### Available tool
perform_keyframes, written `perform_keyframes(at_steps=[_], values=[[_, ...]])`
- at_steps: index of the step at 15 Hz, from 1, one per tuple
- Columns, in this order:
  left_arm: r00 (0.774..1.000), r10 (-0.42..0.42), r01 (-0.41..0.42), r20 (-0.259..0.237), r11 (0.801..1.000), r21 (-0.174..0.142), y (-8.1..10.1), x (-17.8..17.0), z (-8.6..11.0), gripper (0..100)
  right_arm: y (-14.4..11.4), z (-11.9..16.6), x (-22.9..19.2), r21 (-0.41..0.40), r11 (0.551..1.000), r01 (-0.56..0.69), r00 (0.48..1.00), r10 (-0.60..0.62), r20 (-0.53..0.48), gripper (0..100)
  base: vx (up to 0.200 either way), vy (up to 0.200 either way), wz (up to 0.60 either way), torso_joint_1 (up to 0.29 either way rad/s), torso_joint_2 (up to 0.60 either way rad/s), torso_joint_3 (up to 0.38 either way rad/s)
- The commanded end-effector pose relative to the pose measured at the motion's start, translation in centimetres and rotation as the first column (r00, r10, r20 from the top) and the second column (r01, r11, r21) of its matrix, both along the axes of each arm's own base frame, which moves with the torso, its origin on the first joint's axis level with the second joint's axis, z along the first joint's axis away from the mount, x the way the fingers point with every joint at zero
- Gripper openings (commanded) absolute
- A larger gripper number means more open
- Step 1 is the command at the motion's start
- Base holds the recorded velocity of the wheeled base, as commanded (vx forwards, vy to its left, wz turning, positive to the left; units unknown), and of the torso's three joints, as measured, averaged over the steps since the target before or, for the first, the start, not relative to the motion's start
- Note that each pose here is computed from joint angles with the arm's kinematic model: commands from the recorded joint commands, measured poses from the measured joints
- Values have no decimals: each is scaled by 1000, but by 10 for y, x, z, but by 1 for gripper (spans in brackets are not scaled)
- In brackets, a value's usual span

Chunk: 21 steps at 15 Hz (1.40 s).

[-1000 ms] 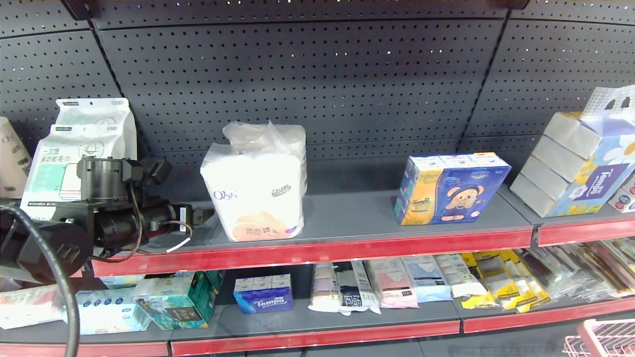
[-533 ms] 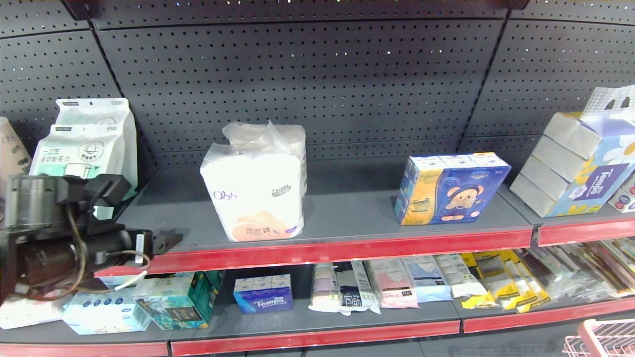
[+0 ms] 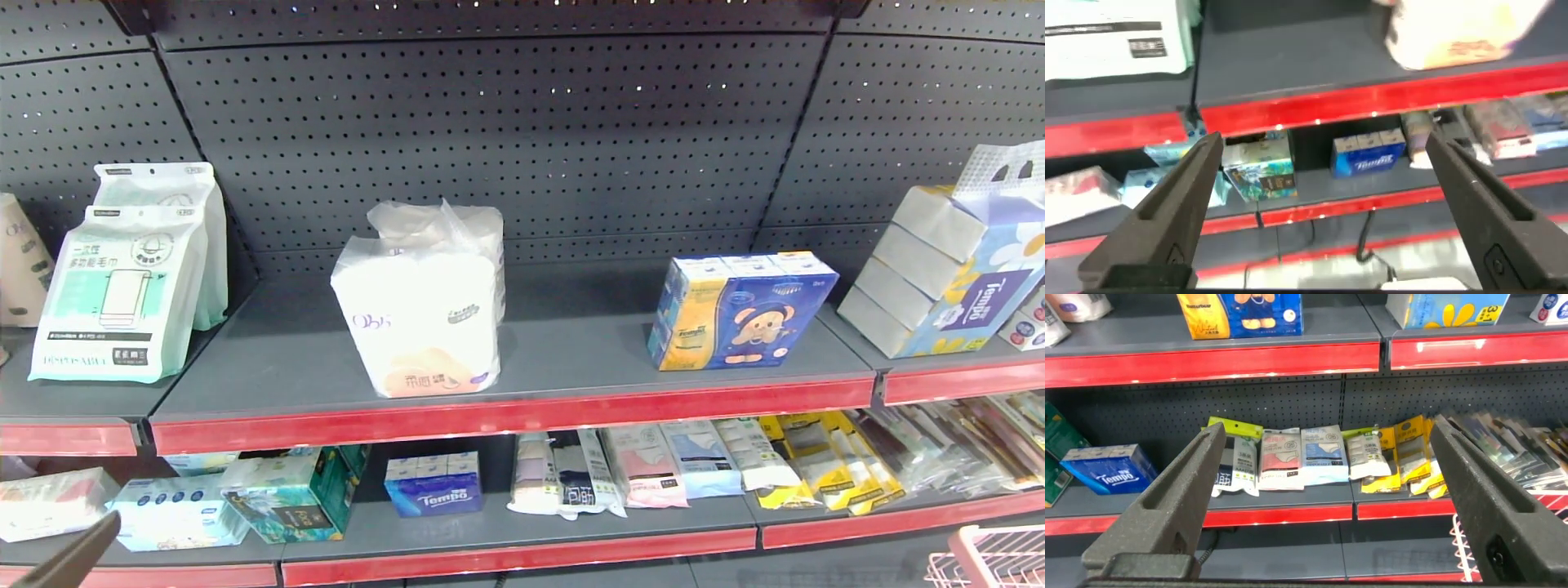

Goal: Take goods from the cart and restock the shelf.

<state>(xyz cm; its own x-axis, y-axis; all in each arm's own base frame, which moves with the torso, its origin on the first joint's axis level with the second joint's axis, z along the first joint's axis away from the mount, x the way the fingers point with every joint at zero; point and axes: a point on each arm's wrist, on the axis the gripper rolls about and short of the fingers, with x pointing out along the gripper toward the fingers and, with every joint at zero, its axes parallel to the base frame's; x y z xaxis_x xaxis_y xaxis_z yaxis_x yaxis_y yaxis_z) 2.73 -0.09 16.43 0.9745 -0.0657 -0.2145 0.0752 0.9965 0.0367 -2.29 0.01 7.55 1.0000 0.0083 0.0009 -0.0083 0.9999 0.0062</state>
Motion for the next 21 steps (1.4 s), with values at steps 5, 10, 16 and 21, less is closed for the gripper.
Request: perform_keyframes(at_steps=[5, 10, 16, 21], values=[[994, 33, -24, 106, 997, -78, -5, -45, -81, 100, 0, 0, 0, 0, 1000, -1, 1000, 1, -1, 100, 0, 0, 0, 0, 0, 0], [989, -12, 21, 151, 998, -61, -3, -46, -80, 100, 0, 0, 0, 0, 1000, -1, 1000, 1, 1, 100, 0, 0, 0, 0, 0, 0], [987, 47, -27, 155, 991, -131, -2, -46, -80, 100, 0, 0, 0, 0, 1000, -1, 1000, 1, 1, 100, 0, 0, 0, 0, 0, 0], [986, 26, -60, 166, 978, 201, -1, -46, -83, 100, 0, 0, 0, -5, 1000, -6, 1000, 6, 1, 100, 0, 0, 0, 0, 0, 0]])
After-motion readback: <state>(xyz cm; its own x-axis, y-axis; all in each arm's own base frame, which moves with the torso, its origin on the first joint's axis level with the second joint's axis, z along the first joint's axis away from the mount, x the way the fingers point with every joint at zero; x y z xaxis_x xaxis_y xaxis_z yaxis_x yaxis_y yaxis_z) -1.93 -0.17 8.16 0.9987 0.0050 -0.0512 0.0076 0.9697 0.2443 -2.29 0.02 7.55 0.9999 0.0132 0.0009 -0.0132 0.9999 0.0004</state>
